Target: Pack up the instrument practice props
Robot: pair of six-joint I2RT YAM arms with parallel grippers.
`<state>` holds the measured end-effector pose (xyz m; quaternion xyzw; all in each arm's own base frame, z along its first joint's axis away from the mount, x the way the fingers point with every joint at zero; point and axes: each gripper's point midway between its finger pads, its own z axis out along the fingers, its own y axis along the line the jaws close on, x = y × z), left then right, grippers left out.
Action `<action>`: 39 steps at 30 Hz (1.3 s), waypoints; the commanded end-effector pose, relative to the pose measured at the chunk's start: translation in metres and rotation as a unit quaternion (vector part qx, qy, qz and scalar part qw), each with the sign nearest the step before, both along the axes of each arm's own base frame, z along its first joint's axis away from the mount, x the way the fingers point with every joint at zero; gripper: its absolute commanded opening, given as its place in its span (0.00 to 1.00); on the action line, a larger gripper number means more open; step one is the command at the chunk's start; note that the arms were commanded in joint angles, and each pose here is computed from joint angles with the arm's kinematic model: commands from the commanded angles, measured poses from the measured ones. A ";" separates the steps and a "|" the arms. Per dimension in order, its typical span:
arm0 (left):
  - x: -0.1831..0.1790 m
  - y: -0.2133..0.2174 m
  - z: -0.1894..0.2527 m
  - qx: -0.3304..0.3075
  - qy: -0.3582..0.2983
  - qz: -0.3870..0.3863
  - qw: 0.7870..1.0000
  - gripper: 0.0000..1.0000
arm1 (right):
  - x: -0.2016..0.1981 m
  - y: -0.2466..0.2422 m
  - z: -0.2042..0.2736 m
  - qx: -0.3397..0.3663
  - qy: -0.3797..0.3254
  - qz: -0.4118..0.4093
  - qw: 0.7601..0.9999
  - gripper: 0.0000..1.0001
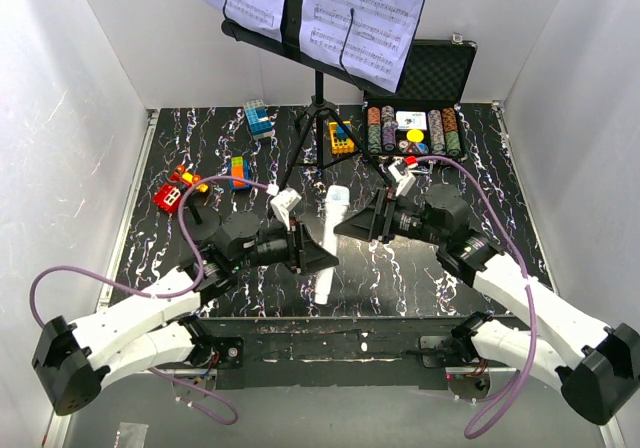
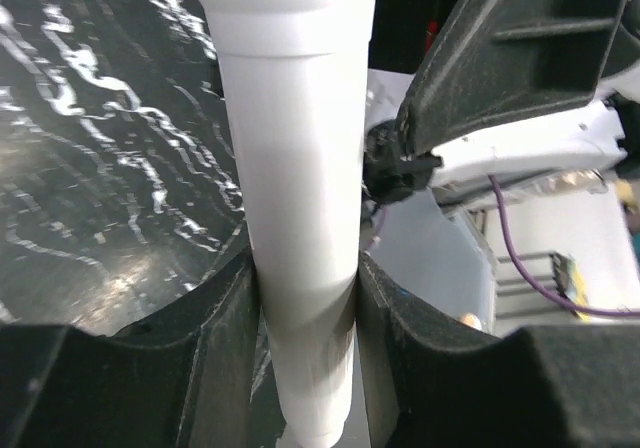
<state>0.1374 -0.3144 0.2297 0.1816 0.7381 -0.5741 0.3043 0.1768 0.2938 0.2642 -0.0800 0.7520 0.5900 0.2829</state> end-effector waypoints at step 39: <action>0.199 0.280 -0.196 0.609 0.207 0.428 0.634 0.00 | -0.013 -0.084 -0.065 -0.182 -0.065 -0.094 0.977 0.89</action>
